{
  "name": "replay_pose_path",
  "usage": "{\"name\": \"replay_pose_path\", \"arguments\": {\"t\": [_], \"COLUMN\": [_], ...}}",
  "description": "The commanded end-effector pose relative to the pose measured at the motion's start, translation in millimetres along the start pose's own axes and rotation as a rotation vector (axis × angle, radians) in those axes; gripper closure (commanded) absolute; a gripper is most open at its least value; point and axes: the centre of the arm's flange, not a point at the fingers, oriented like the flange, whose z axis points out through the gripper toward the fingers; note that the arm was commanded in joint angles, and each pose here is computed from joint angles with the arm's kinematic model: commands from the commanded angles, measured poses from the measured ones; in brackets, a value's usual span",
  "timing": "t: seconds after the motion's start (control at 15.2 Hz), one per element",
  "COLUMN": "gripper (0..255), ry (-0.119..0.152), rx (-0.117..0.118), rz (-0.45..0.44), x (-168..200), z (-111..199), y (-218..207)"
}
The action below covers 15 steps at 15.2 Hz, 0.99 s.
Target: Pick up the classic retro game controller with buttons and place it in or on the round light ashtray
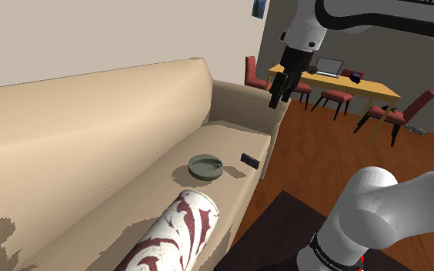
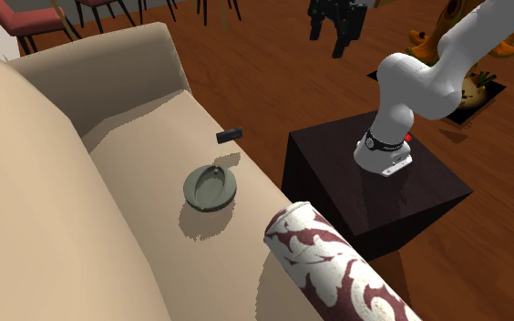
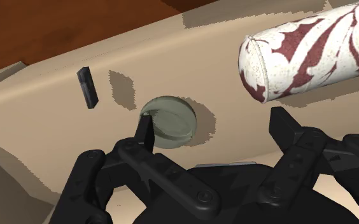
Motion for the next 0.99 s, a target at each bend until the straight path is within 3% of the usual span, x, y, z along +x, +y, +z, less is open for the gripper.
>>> {"name": "replay_pose_path", "arguments": {"t": [0.0,0.92], "gripper": [0,0], "ry": [0.0,-0.015], "rx": [0.0,-0.008], "rz": [0.0,0.005], "x": [0,65], "z": [0,144], "y": [0,97]}}
